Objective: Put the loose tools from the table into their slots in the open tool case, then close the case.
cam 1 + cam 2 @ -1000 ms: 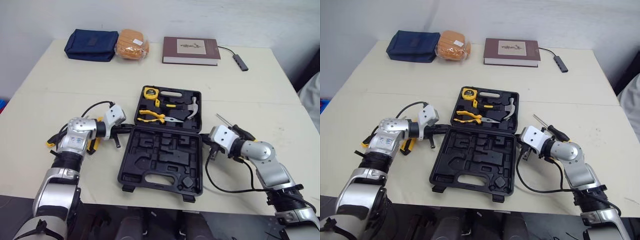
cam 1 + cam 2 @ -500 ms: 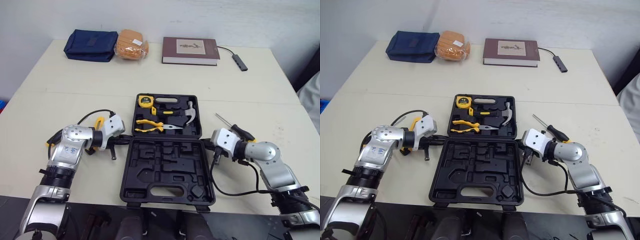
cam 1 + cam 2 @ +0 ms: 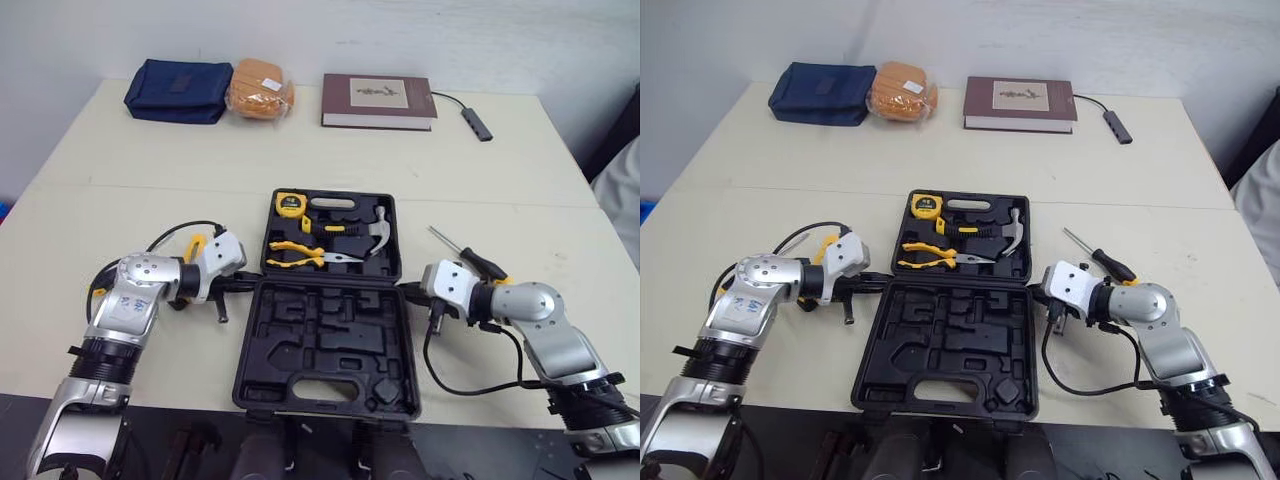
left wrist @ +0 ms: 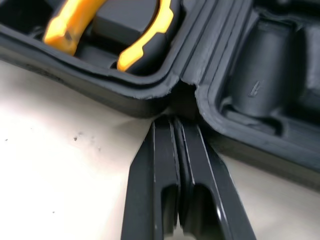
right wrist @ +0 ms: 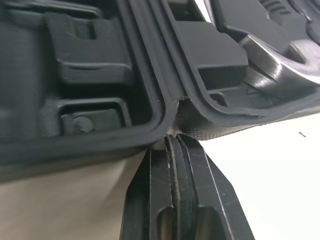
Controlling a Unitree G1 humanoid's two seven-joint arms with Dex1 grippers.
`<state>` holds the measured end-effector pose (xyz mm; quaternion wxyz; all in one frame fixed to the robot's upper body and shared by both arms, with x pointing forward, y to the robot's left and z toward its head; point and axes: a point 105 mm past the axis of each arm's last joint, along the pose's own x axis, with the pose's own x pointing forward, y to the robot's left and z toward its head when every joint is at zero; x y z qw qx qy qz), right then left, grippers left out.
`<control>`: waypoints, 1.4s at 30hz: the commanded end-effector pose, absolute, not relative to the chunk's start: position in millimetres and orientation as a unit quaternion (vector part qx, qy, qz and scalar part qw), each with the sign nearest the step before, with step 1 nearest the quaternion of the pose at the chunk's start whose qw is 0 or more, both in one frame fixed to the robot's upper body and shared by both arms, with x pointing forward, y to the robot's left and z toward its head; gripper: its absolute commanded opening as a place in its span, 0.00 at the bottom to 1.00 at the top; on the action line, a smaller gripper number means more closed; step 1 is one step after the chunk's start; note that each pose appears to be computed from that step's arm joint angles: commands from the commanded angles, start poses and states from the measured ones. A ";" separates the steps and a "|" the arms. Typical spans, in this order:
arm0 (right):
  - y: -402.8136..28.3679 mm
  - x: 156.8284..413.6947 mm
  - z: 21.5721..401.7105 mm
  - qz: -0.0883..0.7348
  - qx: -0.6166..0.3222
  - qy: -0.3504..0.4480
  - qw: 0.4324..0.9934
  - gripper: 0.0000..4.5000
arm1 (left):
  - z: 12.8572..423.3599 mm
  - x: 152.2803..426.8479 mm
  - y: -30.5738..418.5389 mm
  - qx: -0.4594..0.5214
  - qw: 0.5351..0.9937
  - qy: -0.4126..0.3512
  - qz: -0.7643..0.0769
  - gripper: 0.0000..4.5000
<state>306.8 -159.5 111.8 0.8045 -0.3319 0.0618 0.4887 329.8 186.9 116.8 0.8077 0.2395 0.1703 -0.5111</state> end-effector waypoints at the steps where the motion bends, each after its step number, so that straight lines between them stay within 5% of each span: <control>1: -170.2 303.4 134.8 0.476 -0.341 0.029 0.810 0.01 | 131.3 320.4 198.2 0.247 0.805 0.167 -0.513 0.00; 6: -210.1 284.8 171.2 0.439 -0.305 0.024 0.845 0.01 | 178.2 302.9 218.0 0.185 0.839 0.105 -0.501 0.00; 7: -223.1 280.8 178.9 0.422 -0.304 0.024 0.854 0.07 | 186.0 299.1 229.0 0.167 0.852 0.092 -0.487 0.00; 11: -270.8 268.8 188.8 0.355 -0.330 0.043 0.874 0.42 | 196.5 285.6 275.9 0.137 0.896 0.088 -0.413 0.27; 15: -318.3 255.6 187.0 0.292 -0.362 0.074 0.882 0.87 | 192.4 268.3 329.5 0.125 0.932 0.099 -0.324 0.69; 17: -340.6 248.8 189.1 0.266 -0.365 0.059 0.890 1.00 | 190.5 259.3 361.9 0.110 0.953 0.094 -0.265 0.89; 19: -363.2 243.2 186.7 0.227 -0.354 0.048 0.906 1.00 | 190.0 251.1 393.2 0.099 0.970 0.079 -0.206 0.99; 24: -403.4 220.2 166.9 0.174 -0.337 0.079 0.922 1.00 | 196.5 228.5 458.3 0.105 0.991 0.054 -0.063 0.99; 30: -439.4 194.2 152.5 0.092 -0.326 0.090 0.937 1.00 | 173.9 189.6 518.6 0.106 0.982 0.113 0.105 0.99; 37: -440.5 183.1 137.1 0.074 -0.339 0.088 0.934 1.00 | 152.3 189.0 515.5 0.108 0.981 0.123 0.100 0.99; 42: -429.3 199.3 152.8 0.084 -0.324 0.044 0.941 1.00 | 146.4 202.7 499.8 0.100 0.986 0.123 0.048 0.99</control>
